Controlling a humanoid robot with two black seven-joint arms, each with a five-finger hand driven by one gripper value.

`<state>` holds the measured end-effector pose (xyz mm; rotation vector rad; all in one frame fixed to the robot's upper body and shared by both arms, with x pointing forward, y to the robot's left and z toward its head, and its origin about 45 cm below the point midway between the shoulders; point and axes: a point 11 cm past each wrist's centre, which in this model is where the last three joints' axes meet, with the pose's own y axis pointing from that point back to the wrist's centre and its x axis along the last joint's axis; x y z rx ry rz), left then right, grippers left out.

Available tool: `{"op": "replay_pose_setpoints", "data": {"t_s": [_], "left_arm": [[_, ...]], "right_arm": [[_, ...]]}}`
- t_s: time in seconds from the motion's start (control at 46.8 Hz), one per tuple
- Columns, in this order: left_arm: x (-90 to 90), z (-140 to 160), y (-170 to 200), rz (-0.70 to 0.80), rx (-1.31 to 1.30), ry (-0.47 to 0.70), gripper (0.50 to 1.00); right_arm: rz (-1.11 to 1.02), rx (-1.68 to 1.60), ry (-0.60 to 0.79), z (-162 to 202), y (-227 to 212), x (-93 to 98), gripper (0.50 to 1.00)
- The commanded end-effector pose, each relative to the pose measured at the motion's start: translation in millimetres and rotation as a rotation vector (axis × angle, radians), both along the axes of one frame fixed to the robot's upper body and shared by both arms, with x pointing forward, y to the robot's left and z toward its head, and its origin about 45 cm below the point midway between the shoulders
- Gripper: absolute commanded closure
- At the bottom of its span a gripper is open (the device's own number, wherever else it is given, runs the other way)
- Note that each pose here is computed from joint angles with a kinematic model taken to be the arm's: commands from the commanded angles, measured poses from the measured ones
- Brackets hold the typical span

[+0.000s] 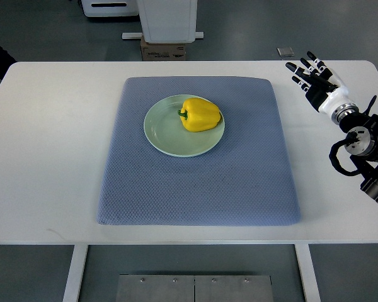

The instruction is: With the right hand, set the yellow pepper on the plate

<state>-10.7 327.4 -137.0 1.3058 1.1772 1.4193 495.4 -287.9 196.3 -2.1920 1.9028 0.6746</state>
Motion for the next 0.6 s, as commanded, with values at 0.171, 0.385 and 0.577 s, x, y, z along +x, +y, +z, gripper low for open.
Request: {"op": "replay_pose_setpoints", "data": {"t_s": [0.171, 0.385, 0.577], "left_arm": [[0.0, 0, 0, 0.0, 0.0, 0.0, 0.5], [0.0, 0, 0, 0.0, 0.0, 0.0, 0.5], [0.0, 0, 0, 0.0, 0.0, 0.0, 0.5]], "right_arm": [[0.015, -0.006, 0.063, -13, -1, -5.4, 0.5], [0.011, -0.005, 0.063, -14, -1, -6.0, 0.5], [0.0, -0.012, 0.075, -22, -6, -10.2, 0.5]]}}
